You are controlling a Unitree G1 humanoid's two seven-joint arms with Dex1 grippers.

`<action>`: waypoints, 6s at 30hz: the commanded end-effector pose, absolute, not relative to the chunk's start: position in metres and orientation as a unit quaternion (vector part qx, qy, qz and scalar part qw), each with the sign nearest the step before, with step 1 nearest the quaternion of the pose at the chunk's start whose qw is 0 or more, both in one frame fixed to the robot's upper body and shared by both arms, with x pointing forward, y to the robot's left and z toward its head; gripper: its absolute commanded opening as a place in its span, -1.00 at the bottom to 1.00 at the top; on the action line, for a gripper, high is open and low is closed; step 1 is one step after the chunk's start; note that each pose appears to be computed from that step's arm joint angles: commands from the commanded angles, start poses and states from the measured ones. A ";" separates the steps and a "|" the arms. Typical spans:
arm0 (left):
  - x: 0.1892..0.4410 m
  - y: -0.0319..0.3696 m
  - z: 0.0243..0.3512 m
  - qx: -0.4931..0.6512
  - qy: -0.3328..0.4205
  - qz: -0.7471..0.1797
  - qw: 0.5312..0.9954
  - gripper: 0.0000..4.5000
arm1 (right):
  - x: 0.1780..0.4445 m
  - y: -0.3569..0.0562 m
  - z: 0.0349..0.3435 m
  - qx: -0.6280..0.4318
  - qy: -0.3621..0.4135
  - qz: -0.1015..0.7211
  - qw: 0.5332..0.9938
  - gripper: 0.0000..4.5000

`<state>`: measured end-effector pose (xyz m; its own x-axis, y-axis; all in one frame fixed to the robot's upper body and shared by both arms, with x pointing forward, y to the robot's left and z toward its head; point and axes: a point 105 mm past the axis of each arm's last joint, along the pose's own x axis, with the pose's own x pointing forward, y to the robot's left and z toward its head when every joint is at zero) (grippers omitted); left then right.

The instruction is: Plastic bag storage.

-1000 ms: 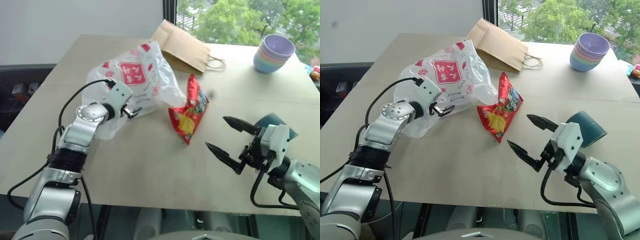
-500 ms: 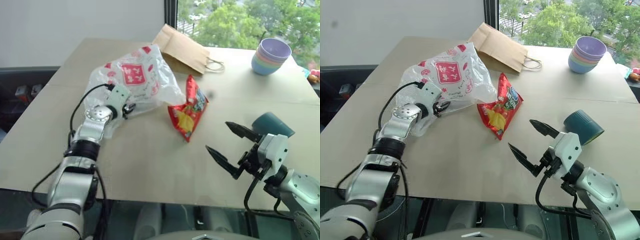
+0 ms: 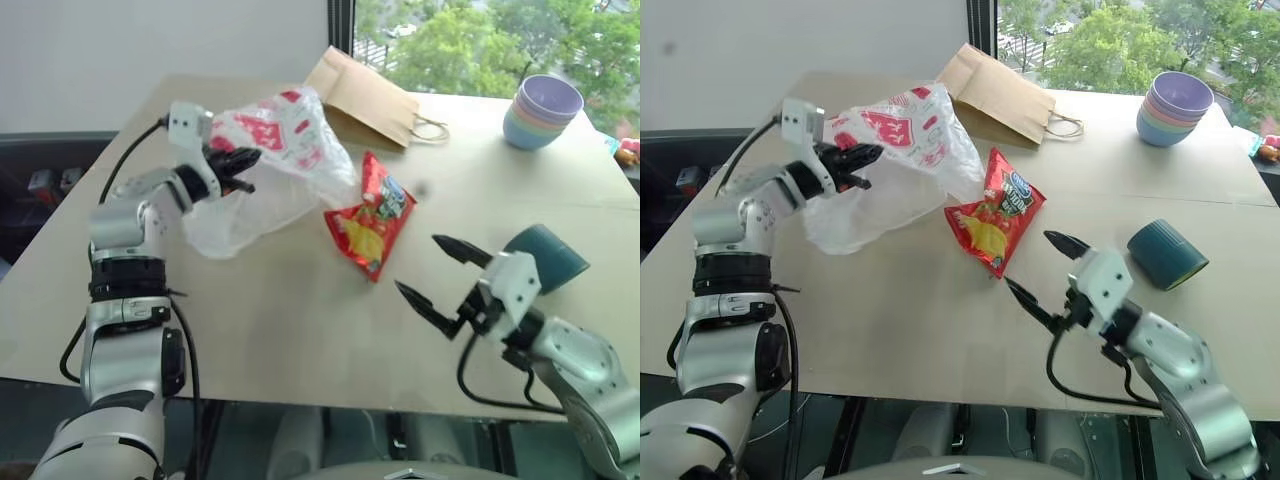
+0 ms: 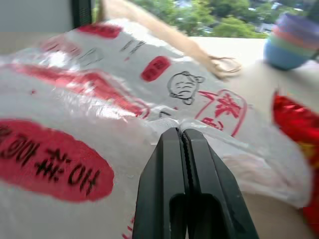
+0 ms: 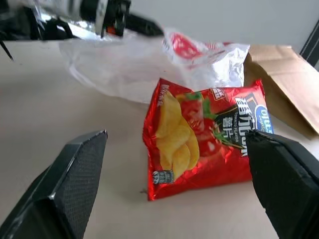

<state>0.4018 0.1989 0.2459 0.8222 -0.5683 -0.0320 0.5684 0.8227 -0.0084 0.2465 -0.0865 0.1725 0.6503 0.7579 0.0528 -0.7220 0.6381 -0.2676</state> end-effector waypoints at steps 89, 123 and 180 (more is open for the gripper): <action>0.391 0.183 0.233 0.077 0.044 -0.231 0.969 -0.99 | 0.357 -0.052 0.122 -0.231 0.045 0.069 0.969 1.00; 0.418 0.162 0.274 -0.020 0.018 -0.248 0.968 -1.00 | 0.246 -0.085 0.210 -0.274 -0.132 0.443 0.844 -0.99; 0.348 0.238 0.267 0.035 0.030 -0.241 0.969 0.71 | 0.418 0.088 0.199 -0.567 -0.191 0.387 0.701 -1.00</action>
<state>0.3524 0.2382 0.2500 0.8741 -0.4686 -0.1275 0.4713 0.8819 -0.0104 0.4244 0.0778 0.1946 0.6609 0.7311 -0.1695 -0.3003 0.0507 -0.9525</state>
